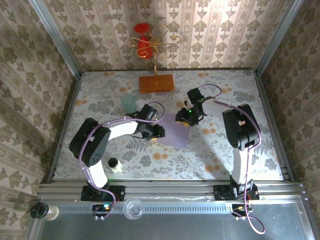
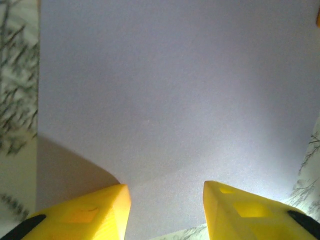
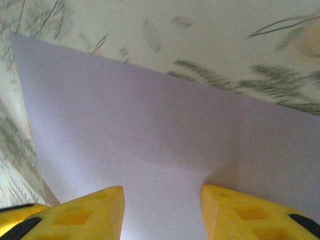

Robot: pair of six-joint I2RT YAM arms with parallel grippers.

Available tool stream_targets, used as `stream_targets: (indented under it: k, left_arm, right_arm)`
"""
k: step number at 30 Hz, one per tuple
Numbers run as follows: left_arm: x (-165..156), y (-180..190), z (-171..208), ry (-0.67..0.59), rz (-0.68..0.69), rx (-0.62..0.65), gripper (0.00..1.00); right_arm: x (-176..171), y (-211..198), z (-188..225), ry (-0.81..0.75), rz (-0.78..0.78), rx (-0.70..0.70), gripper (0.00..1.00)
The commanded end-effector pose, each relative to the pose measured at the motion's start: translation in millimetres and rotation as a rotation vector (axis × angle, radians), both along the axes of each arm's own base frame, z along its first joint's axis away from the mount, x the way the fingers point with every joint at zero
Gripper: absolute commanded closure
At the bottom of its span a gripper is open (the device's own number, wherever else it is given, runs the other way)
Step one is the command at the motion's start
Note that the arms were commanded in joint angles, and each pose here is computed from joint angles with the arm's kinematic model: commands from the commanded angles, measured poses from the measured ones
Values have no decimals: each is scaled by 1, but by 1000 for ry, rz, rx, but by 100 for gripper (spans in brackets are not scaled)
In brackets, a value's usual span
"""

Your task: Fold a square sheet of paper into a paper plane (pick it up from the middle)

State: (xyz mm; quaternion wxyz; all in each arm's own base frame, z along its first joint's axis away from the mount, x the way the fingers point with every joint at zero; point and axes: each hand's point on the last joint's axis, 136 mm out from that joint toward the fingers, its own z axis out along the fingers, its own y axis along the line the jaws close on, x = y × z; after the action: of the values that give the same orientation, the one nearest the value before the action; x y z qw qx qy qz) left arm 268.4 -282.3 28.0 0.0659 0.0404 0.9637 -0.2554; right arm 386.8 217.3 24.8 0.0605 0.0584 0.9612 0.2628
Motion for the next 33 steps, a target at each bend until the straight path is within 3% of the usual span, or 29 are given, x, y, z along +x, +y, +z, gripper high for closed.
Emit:
stream_targets:
  k: [1, 8, 12, 17, 20, 27, 33]
  left_arm:
    - [-10, 21, -1, 16, 39, 82, 52]
    - [13, -3, 44, -122, -79, 64, 29]
    - [18, -9, 41, -138, -206, 170, 20]
    - [23, -17, 36, -152, -345, 327, 0]
    - [27, -28, 31, -133, -384, 349, 0]
    - [33, -50, 20, -96, -419, 344, 0]
    - [38, -52, 10, -42, -385, 365, 7]
  right_arm:
    - [-23, 10, -8, 68, 108, 7, 53]
    - [13, 14, 70, -169, 58, 68, 44]
    - [23, -24, 87, -264, -98, 8, 31]
    - [17, -93, 73, -264, -294, -82, 13]
    - [8, -124, 65, -254, -376, -96, 0]
    - [-4, -150, 57, -264, -414, -156, 0]
    - [-8, -158, 47, -233, -429, -190, 0]
